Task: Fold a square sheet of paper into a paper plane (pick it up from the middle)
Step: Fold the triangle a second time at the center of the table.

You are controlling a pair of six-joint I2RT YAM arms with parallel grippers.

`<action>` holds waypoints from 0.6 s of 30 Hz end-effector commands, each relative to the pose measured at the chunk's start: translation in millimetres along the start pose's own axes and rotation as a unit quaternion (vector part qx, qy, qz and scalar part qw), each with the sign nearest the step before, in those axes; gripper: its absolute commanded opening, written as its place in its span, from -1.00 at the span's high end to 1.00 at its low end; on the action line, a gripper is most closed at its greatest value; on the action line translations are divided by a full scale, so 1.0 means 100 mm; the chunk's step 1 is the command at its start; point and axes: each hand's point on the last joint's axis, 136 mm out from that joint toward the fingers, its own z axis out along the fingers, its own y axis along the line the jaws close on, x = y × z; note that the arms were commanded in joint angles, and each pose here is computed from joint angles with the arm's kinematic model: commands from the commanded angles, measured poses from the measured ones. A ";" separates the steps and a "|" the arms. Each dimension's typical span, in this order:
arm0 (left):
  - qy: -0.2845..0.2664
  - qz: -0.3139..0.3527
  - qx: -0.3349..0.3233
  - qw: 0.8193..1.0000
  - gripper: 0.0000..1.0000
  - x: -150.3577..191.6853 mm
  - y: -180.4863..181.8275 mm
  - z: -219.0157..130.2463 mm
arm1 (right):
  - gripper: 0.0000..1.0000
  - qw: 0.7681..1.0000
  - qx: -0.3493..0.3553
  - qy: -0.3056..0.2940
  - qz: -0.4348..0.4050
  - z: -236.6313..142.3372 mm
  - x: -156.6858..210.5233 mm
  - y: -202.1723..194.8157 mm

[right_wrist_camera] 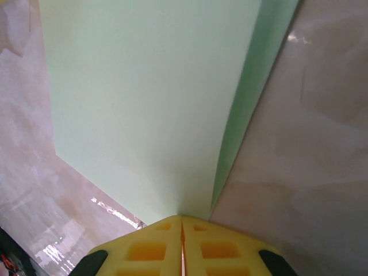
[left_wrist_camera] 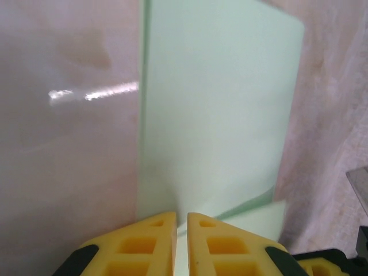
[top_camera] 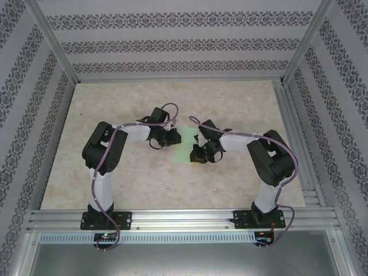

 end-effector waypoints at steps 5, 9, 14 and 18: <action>-0.045 0.014 -0.030 0.998 0.70 -0.40 0.23 -0.23 | 0.82 0.989 0.139 0.044 0.040 0.16 0.32 -0.70; -0.061 0.026 -0.001 0.998 0.69 -0.38 -0.06 -0.42 | 0.82 0.992 0.117 0.029 0.031 0.11 0.24 -0.56; -0.033 0.040 0.012 0.999 0.69 0.04 -0.34 -0.27 | 0.80 0.999 0.049 -0.006 0.003 -0.02 0.06 -0.19; -0.015 0.029 0.021 0.999 0.72 0.26 -0.39 -0.06 | 0.74 0.998 -0.036 -0.053 -0.027 -0.28 -0.20 0.27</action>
